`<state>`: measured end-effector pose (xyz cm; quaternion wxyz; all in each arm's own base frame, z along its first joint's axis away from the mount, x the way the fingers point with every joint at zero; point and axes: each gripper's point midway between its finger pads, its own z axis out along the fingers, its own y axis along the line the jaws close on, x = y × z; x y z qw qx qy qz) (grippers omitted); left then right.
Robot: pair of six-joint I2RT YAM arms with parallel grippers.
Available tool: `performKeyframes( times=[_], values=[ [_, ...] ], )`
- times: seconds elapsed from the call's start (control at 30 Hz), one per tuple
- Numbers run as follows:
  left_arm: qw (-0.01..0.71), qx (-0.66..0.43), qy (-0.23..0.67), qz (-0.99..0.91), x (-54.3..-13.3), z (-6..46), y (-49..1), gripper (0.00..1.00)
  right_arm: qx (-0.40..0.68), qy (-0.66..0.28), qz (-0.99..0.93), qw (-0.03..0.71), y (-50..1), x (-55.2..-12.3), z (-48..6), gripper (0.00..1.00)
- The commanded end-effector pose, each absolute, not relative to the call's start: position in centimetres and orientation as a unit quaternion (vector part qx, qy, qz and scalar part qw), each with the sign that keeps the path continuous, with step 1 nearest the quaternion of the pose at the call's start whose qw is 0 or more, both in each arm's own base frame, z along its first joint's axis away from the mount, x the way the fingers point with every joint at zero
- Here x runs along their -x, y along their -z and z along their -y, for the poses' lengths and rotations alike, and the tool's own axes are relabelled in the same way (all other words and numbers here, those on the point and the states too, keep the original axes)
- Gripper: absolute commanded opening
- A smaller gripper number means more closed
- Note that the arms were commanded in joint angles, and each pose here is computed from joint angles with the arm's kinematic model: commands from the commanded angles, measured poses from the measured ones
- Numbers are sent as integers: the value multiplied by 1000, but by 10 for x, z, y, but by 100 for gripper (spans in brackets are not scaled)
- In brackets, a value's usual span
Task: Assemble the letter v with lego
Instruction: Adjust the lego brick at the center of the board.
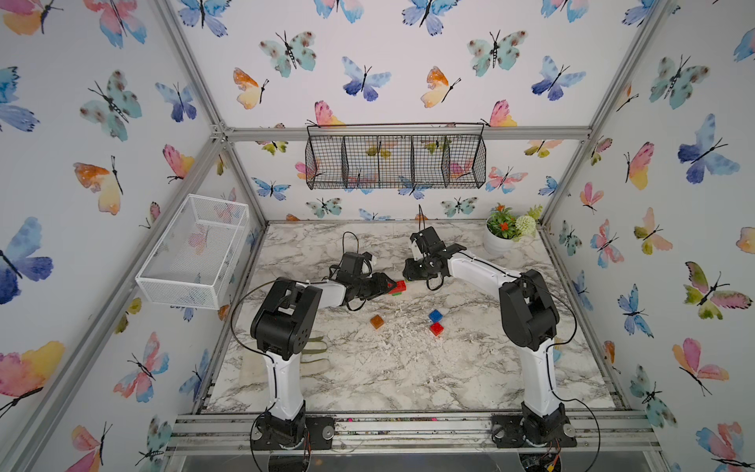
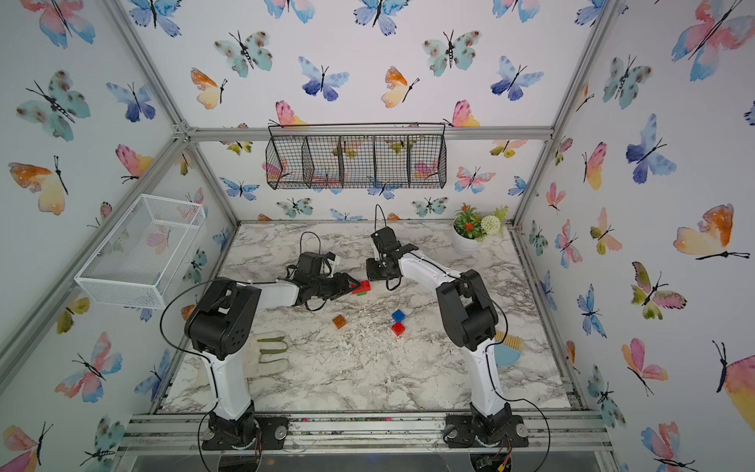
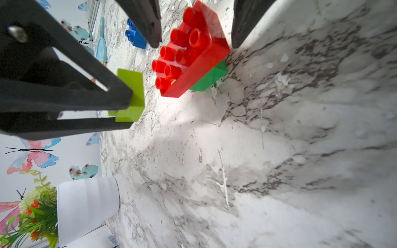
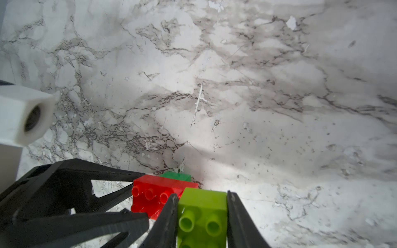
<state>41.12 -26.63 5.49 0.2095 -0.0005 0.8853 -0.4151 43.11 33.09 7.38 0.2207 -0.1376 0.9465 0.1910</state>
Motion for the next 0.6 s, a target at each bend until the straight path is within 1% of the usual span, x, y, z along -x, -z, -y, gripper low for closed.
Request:
performKeyframes(
  times=[0.0,0.27,0.43,0.57],
  values=[
    [206,5,408,-889,-414,263,-44,53,151,-185,-949,205,-70,-424,-335,12],
    [204,5,408,-890,-412,263,-42,52,155,-180,-950,203,-67,-423,-339,11],
    [204,10,406,-891,-409,260,-43,52,148,-163,-952,214,-75,-427,-333,11],
    [205,18,407,-890,-406,258,-46,49,143,-175,-950,215,-84,-425,-335,10]
  ],
)
